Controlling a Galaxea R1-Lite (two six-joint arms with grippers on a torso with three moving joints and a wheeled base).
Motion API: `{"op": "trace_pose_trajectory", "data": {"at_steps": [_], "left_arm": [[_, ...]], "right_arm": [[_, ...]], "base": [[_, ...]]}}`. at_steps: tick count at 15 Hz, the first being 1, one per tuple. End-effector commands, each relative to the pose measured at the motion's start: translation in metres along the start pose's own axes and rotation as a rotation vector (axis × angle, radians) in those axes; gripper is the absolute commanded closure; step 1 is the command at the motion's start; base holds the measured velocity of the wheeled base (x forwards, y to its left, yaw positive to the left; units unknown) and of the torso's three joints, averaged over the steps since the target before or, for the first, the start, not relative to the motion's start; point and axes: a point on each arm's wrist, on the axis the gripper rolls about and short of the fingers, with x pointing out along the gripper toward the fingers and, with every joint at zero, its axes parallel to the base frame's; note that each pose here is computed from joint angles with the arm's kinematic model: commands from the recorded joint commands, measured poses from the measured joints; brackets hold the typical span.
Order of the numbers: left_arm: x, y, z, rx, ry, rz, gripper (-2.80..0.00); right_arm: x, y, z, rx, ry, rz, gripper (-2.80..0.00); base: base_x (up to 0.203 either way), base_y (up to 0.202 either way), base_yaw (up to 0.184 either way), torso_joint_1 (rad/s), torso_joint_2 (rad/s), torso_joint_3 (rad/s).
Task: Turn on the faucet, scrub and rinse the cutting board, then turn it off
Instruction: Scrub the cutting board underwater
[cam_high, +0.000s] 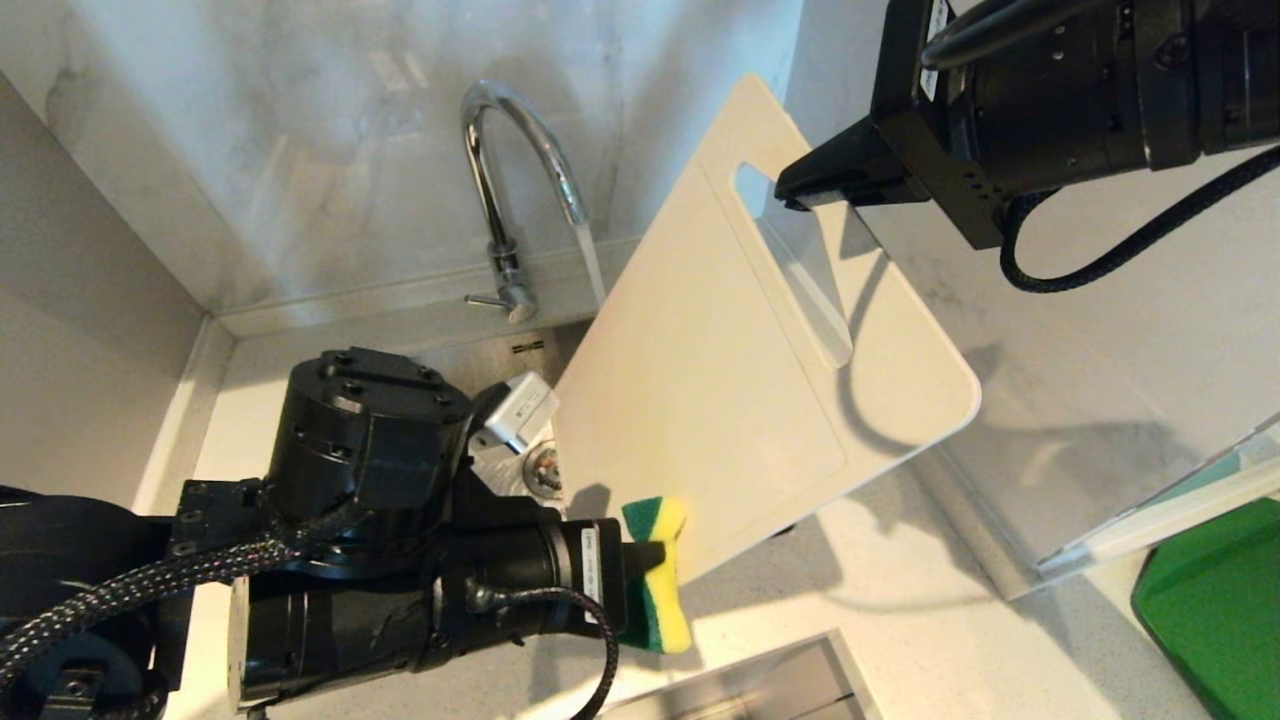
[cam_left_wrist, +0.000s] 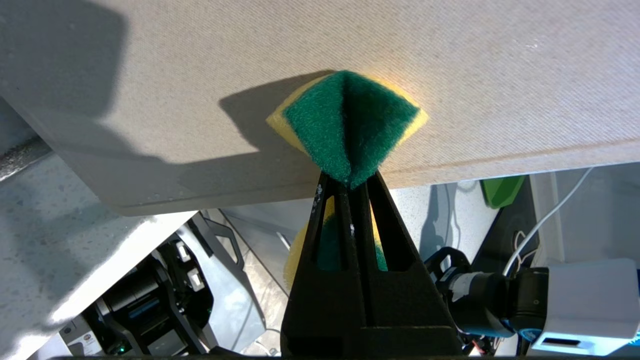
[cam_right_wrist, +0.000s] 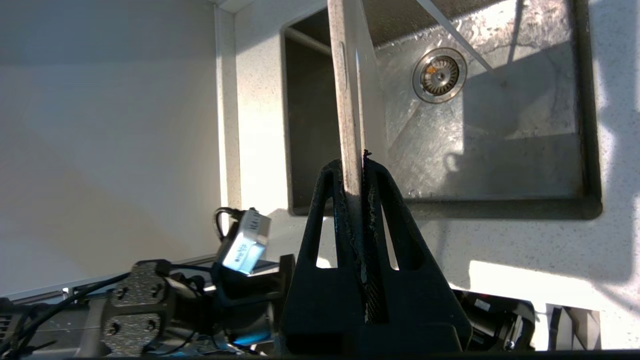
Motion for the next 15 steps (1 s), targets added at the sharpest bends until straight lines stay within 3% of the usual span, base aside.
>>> {"op": "trace_pose_trajectory", "data": {"at_steps": [1, 10, 15], "left_arm": [[0.008, 0.001, -0.003, -0.003, 0.016, 0.009, 0.00], [0.005, 0.010, -0.014, -0.004, 0.046, 0.036, 0.00], [-0.012, 0.026, -0.028, -0.009, 0.082, 0.074, 0.00]], "right_arm": [[0.001, -0.001, 0.000, 0.005, 0.006, -0.003, 0.00], [0.003, -0.003, 0.000, 0.008, 0.007, -0.008, 0.00], [0.003, -0.003, 0.000, 0.009, 0.007, -0.010, 0.00]], "base": [[0.000, 0.000, 0.000, 0.000, 0.00, 0.000], [0.000, 0.000, 0.000, 0.000, 0.00, 0.000], [0.000, 0.000, 0.000, 0.000, 0.00, 0.000]]}}
